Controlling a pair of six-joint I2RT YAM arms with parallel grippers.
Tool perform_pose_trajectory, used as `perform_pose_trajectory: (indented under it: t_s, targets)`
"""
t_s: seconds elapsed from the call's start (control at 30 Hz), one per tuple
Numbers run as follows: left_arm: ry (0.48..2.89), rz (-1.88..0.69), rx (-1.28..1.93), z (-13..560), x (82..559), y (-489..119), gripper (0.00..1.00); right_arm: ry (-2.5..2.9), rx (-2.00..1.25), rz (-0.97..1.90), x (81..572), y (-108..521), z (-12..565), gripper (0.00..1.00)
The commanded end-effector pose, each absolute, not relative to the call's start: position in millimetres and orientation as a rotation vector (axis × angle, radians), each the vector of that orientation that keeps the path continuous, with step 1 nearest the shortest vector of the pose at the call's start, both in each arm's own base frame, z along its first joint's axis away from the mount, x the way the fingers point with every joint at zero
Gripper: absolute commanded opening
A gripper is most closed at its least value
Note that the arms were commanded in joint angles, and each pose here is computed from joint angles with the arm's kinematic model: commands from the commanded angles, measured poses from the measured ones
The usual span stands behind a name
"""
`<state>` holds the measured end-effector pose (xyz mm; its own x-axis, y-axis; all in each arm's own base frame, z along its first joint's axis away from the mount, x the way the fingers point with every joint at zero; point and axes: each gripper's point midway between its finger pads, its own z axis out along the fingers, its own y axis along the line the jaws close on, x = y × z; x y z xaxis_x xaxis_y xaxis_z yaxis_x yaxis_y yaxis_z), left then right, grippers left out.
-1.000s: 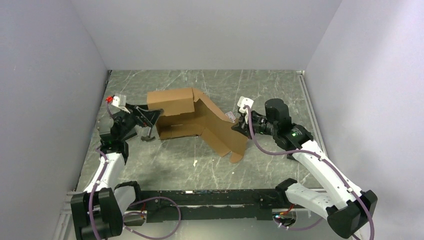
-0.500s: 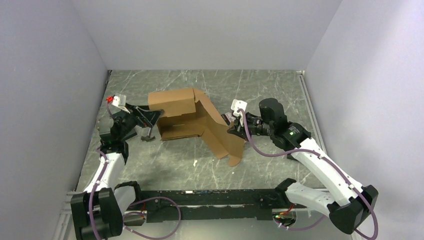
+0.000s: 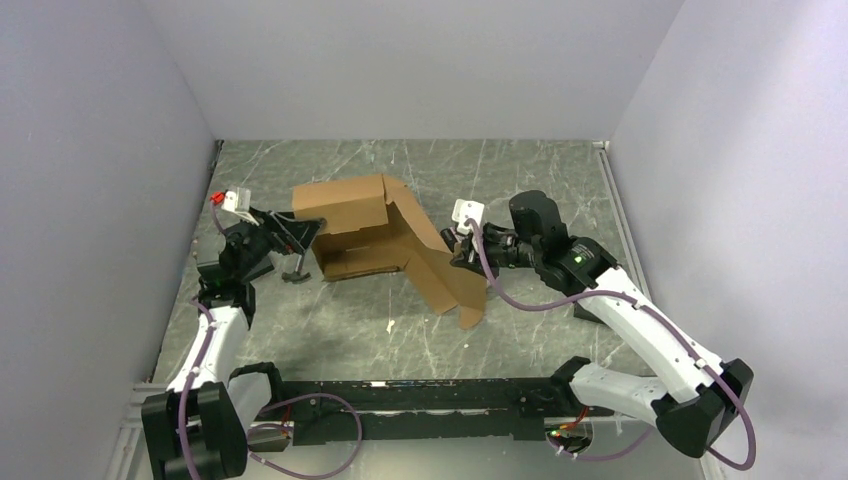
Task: Fold the paper box
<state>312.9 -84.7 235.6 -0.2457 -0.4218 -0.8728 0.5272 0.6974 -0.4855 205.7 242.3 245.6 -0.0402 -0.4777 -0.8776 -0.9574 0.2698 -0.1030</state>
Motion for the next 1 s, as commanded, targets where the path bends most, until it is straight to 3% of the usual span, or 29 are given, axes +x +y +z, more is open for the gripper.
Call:
perform_pose_trajectory:
  t_s: [0.0,0.2,0.77,0.97]
  targets:
    - [1.533,-0.934,0.077,260.6,314.1,-79.2,0.99,1.657,-1.370,0.590,214.0,238.7,246.7,0.00]
    - [1.528,-1.033,0.030,270.4,311.1,-69.6,0.99,1.673,-1.337,0.517,225.0,233.2,245.6,0.00]
    - [1.607,-1.019,-0.005,270.7,313.2,-66.9,0.99,1.583,-1.591,0.564,197.2,261.3,235.3,0.00]
    - [1.624,-1.018,-0.030,271.4,317.2,-64.7,1.00,1.613,-1.579,0.469,211.1,258.9,235.2,0.00]
